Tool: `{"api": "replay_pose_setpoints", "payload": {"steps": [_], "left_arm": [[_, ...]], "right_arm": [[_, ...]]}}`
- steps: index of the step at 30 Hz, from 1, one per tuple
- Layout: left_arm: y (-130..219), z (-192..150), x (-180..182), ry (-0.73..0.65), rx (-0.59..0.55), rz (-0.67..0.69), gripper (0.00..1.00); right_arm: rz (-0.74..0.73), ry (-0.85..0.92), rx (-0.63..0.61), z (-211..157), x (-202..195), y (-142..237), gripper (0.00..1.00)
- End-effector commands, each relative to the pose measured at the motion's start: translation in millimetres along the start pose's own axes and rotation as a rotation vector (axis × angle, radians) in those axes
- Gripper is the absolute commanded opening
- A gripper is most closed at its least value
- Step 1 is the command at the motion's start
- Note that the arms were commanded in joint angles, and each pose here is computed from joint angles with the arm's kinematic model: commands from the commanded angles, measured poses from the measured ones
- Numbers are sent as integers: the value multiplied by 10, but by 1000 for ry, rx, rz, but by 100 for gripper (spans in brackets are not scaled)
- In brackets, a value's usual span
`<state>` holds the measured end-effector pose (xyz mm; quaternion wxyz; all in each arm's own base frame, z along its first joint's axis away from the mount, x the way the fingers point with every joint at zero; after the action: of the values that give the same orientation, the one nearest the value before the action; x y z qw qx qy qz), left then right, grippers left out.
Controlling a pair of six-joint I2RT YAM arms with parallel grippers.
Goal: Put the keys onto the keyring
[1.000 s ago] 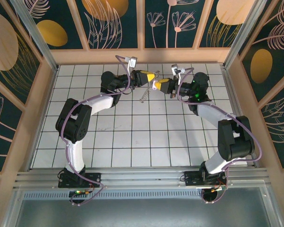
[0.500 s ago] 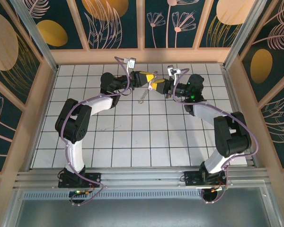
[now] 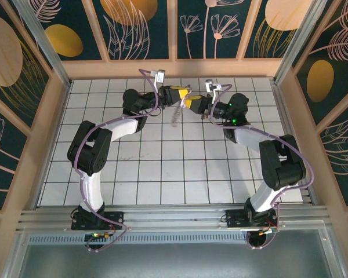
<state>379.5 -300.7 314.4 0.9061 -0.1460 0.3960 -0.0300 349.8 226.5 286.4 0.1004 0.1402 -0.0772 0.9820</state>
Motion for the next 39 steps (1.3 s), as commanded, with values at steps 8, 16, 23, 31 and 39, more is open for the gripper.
{"api": "replay_pose_setpoints", "payload": {"steps": [8, 16, 23, 31, 39], "left_arm": [[-53, 122, -394, -118, -43, -88, 0], [-57, 119, -385, -117, -40, -93, 0], [-58, 105, -386, -119, -31, -96, 0], [-62, 108, -411, -125, -25, -101, 0], [-68, 128, -410, -124, -27, -95, 0]], "right_arm": [[-19, -32, 19, -87, -33, 26, 0], [-70, -28, -8, -26, 4, 105, 0], [-102, -19, -22, 9, 61, 181, 15], [-132, -7, -33, 31, 130, 276, 26], [-181, 16, -57, 112, 232, 470, 42]]}}
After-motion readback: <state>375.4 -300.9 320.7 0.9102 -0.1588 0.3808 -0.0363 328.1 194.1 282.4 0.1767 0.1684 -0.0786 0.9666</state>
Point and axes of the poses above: each hand's point on the last joint's axis, 136 mm out from that joint toward the fingers, its own y axis back along the fingers, its own x axis along the line the jaws close on, z = x × y, the point moved 5 cm from there along y, back along the fingers, and after that the axes turned 12 degrees about y, right-handed, at the moved point
